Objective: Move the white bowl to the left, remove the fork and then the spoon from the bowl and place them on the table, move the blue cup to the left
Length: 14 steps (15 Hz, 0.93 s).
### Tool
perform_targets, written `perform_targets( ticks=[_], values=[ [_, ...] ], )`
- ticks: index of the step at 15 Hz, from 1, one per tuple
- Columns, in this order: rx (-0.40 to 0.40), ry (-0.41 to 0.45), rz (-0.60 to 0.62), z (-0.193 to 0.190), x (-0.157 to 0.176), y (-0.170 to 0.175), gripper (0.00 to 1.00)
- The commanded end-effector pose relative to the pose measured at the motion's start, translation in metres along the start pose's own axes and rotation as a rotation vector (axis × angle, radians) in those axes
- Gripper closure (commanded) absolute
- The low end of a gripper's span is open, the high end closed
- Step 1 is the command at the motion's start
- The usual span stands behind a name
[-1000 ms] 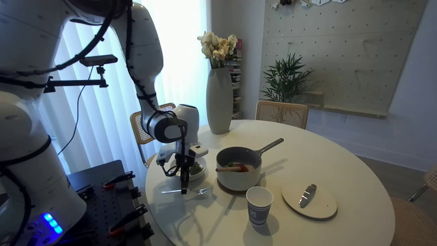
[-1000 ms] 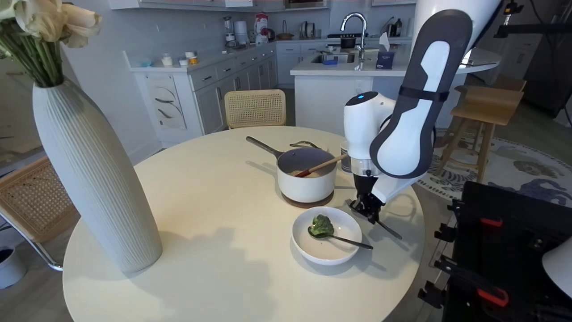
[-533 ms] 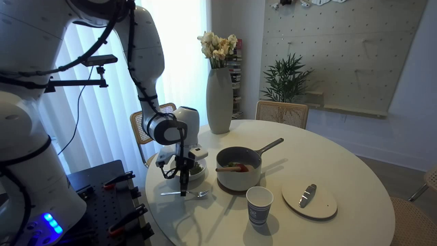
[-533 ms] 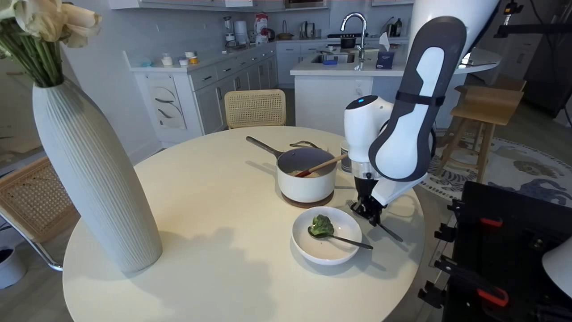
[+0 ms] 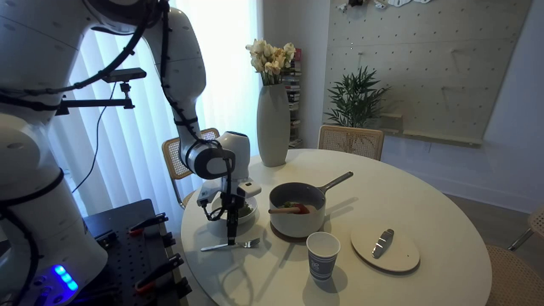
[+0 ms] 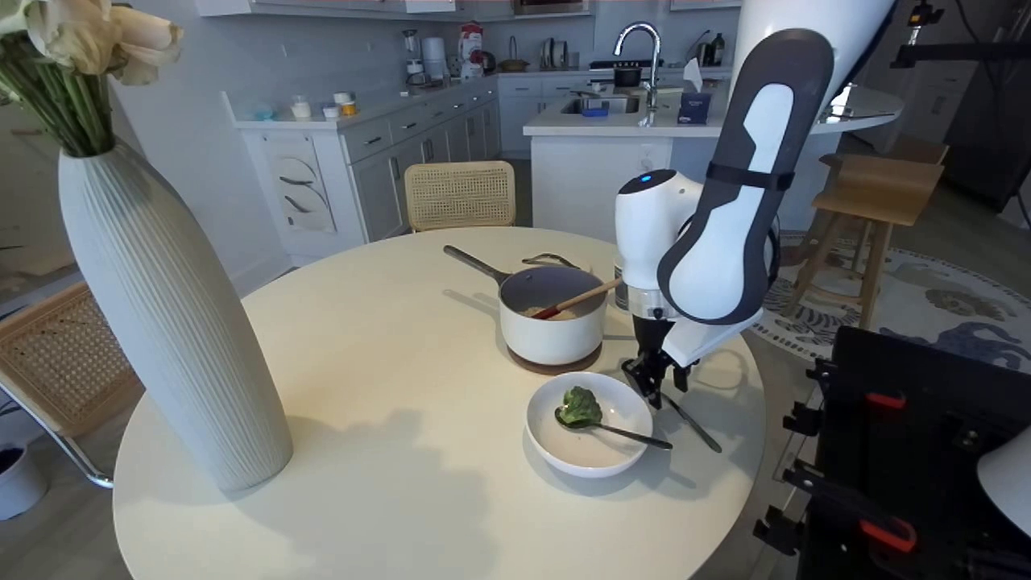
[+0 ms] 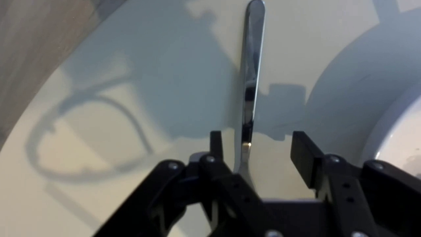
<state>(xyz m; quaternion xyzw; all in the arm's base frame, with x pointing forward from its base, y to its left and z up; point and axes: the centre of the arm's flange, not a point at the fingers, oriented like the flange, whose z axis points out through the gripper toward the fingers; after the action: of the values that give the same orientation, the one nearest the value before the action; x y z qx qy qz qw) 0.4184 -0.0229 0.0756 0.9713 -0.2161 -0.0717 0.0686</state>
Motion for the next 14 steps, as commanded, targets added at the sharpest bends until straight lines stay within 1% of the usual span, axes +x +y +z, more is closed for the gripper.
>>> perform_targets(
  ticks=[1,2,3,7,14],
  values=[
    [0.007,0.022,-0.010,-0.008,0.005,-0.004,0.11],
    [0.008,0.028,-0.012,-0.011,0.005,-0.005,0.04],
    [0.008,0.034,-0.011,-0.015,0.005,-0.005,0.01],
    [0.007,0.033,-0.027,-0.032,0.010,-0.008,0.00],
    [-0.003,0.033,-0.057,-0.065,0.013,-0.024,0.00]
  ],
)
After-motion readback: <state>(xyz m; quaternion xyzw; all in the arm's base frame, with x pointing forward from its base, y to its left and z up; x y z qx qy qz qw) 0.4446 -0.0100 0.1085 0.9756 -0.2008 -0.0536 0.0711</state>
